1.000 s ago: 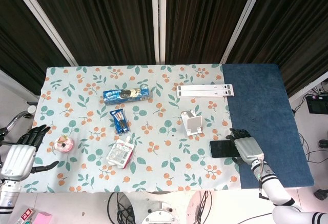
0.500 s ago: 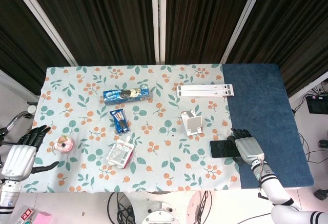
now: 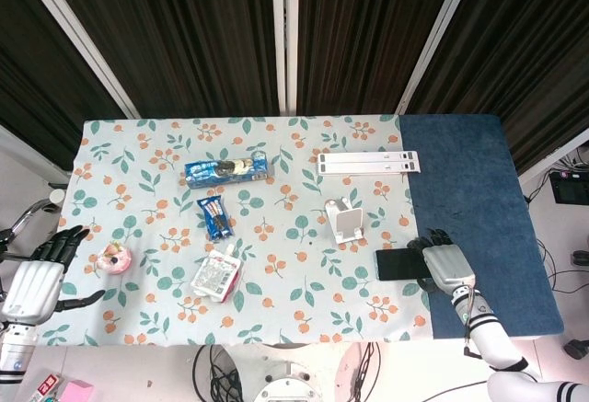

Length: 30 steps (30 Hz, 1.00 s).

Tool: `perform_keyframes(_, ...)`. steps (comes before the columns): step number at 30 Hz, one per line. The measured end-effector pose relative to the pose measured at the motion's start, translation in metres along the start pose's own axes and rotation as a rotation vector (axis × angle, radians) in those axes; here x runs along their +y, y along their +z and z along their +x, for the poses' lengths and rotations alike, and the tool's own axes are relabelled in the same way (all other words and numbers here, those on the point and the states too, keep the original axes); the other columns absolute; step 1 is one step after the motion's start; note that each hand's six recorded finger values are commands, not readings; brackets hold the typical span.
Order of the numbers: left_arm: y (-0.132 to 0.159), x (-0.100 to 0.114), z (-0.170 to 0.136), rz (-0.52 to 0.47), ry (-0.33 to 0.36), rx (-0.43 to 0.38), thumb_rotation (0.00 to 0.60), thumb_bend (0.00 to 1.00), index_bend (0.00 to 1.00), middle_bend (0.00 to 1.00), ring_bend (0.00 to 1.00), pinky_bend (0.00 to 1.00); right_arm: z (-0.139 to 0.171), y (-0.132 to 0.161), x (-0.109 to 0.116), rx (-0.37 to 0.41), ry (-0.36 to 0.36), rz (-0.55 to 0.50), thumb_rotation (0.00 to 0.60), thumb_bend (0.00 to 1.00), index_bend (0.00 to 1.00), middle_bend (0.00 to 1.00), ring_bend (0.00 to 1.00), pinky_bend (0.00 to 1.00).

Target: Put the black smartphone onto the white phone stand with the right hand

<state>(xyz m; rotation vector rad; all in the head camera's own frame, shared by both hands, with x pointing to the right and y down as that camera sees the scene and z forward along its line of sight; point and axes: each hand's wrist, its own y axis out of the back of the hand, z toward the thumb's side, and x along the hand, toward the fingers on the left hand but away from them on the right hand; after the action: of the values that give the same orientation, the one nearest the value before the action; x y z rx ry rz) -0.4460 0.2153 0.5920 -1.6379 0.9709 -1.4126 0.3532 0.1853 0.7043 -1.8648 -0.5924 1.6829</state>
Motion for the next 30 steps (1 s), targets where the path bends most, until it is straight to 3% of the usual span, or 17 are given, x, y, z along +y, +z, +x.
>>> perform_keyframes(4,-0.001,-0.001,0.000,-0.003,-0.001,0.002,0.445,0.00,0.09,0.08,0.10,0.23,0.003,-0.002,0.003,-0.001,-0.023,0.000,0.600,0.22,0.71,0.27,0.14,0.00)
perform_keyframes(10,-0.001,-0.002,0.000,-0.006,-0.004,0.003,0.449,0.00,0.10,0.08,0.10,0.23,0.005,-0.005,0.008,-0.013,-0.055,0.025,0.600,0.26,0.74,0.37,0.40,0.01)
perform_keyframes(13,-0.002,-0.003,0.000,-0.009,-0.006,0.004,0.447,0.00,0.10,0.08,0.10,0.23,0.006,-0.006,0.012,-0.018,-0.081,0.058,0.600,0.28,0.74,0.43,0.49,0.05)
perform_keyframes(20,-0.004,-0.002,-0.001,-0.010,0.000,0.008,0.449,0.00,0.09,0.08,0.10,0.23,0.015,0.000,0.033,0.006,-0.158,0.077,0.600,0.30,0.75,0.48,0.52,0.07)
perform_keyframes(23,-0.004,-0.001,-0.001,-0.010,0.002,0.009,0.450,0.00,0.09,0.08,0.10,0.23,0.021,0.003,0.050,0.031,-0.220,0.113,0.600,0.30,0.75,0.50,0.53,0.05)
perform_keyframes(30,-0.002,0.000,0.000,-0.019,0.008,0.004,0.450,0.00,0.09,0.08,0.10,0.23,0.042,0.014,0.116,0.110,-0.488,0.339,0.600,0.26,0.74,0.53,0.55,0.02)
